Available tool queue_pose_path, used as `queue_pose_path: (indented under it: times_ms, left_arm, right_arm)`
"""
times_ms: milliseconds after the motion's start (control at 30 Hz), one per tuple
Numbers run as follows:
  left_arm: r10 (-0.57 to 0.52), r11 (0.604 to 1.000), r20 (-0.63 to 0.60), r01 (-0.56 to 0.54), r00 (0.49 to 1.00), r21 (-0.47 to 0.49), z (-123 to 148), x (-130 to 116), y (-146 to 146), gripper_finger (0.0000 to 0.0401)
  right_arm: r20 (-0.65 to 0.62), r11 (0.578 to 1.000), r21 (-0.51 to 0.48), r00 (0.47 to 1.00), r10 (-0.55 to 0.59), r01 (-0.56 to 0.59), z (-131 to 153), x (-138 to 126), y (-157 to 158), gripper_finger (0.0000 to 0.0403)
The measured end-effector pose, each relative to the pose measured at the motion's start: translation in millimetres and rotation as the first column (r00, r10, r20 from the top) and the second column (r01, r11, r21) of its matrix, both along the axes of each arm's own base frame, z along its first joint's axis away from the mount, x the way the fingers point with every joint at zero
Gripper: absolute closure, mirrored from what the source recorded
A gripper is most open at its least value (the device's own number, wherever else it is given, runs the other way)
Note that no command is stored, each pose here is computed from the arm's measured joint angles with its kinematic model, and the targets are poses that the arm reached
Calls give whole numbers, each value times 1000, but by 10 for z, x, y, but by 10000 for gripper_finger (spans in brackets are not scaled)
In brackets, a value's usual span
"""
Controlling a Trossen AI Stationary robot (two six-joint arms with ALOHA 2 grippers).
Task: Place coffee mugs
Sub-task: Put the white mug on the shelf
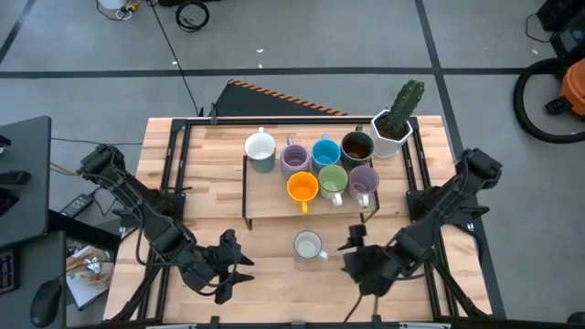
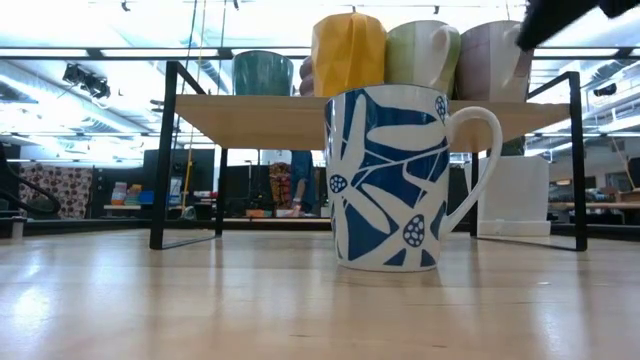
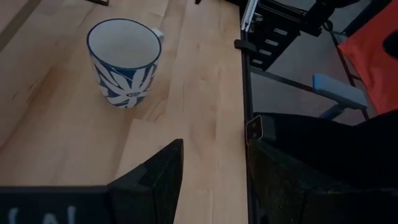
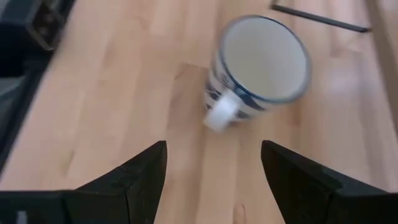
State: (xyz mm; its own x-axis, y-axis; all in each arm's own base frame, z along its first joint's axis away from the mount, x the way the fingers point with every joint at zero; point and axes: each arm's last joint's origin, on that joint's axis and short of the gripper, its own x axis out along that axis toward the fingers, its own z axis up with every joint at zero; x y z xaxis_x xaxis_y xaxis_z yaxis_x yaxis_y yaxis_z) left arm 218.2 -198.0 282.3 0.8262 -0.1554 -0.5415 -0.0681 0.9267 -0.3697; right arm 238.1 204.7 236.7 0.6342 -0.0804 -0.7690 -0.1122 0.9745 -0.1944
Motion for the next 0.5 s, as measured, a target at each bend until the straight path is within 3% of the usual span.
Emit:
queue_pose_path:
  times_ms: [233,500]
  left_arm:
    - [27,1000,4,-27,1000,3,0,39,45,213]
    - [37,999,4,-37,999,3,0,59,68,213]
  right_arm:
    - [125,983,-22,976,-180,184,-304,-230,-142,136]
    - [249,951,-43,925,-286,306,-538,-287,-246,136]
